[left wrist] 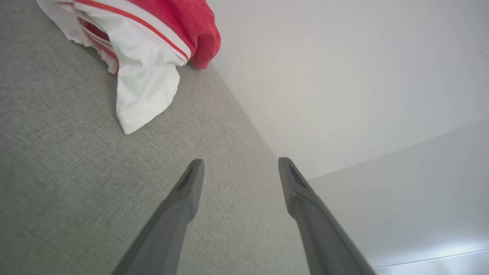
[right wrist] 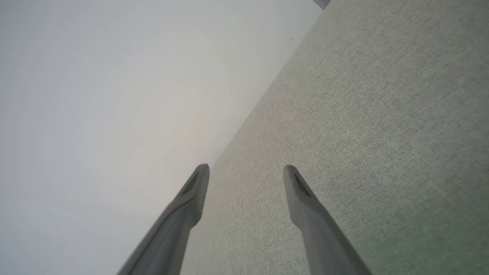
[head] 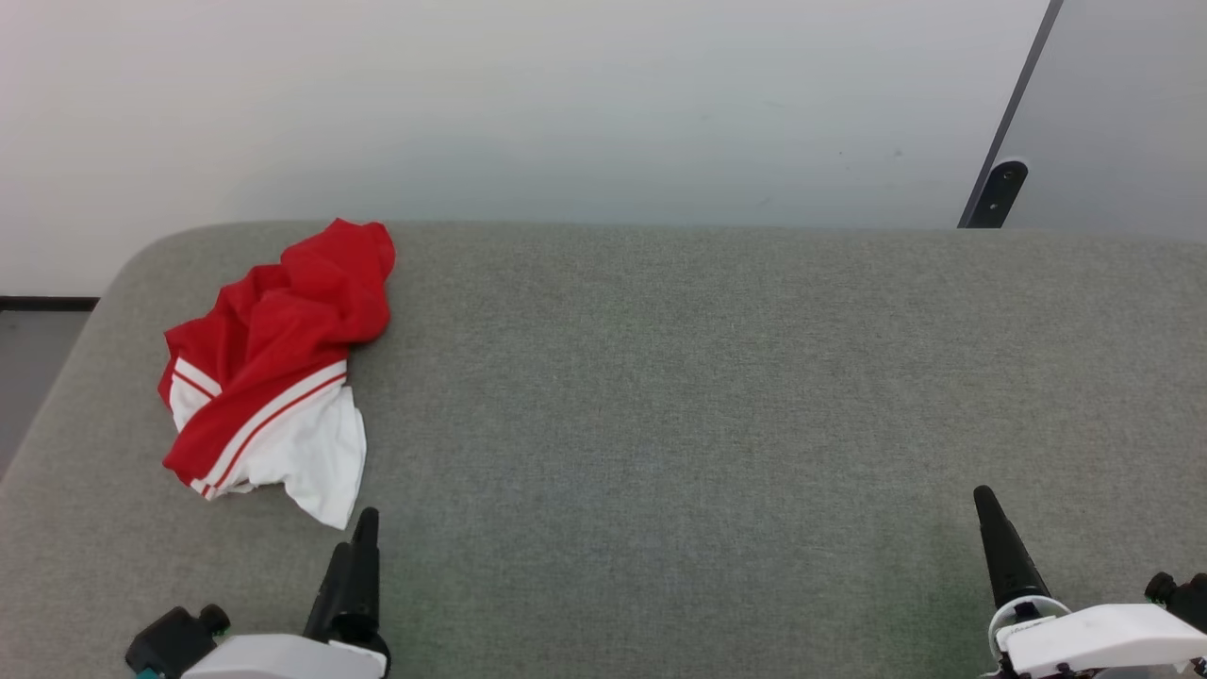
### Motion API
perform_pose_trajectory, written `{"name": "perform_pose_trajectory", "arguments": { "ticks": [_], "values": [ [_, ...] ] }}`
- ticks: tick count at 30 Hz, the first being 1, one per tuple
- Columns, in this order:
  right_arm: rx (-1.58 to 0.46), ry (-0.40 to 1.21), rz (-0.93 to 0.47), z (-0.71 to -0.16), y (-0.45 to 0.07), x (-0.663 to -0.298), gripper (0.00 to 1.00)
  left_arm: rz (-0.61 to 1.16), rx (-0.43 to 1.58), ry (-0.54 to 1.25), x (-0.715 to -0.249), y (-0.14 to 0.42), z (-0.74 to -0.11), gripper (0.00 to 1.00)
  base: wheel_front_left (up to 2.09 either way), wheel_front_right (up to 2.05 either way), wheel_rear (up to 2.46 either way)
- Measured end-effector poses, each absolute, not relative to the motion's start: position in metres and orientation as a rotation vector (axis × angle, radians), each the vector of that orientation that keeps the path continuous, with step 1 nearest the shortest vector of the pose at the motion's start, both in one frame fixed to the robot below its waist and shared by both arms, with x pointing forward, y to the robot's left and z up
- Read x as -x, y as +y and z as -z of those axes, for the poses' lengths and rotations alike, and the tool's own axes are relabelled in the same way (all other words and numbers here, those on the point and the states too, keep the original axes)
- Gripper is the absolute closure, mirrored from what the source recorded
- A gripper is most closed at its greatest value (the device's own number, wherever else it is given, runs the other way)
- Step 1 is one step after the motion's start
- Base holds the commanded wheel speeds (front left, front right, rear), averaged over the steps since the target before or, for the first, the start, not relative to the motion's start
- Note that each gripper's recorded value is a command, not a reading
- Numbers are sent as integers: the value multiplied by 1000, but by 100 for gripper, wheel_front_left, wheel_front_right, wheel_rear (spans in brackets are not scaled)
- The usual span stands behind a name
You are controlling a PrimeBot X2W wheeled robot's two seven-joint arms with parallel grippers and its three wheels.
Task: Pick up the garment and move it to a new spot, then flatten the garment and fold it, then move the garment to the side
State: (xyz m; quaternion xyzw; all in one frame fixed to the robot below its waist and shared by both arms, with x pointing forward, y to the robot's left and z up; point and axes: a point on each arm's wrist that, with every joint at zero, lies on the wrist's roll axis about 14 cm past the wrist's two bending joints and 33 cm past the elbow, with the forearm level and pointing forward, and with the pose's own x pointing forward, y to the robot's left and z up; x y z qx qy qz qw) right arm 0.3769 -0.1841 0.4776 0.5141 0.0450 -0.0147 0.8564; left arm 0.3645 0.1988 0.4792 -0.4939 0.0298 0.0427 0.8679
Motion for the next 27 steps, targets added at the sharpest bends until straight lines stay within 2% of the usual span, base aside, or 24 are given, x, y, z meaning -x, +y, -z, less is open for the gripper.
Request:
{"name": "perform_pose_trajectory", "arguments": {
  "ticks": [1,2,27],
  "values": [
    [-1080,94,31,-478,-184,-377,0,-89,1034,62,-364,199,-479,0,0,0,0],
    [-977,97,22,-476,-182,-375,0,-82,932,67,-362,196,-480,0,0,0,0],
    [-624,90,-30,-476,-171,-369,0,-40,595,32,-356,186,-488,0,0,0,0]
  ]
}}
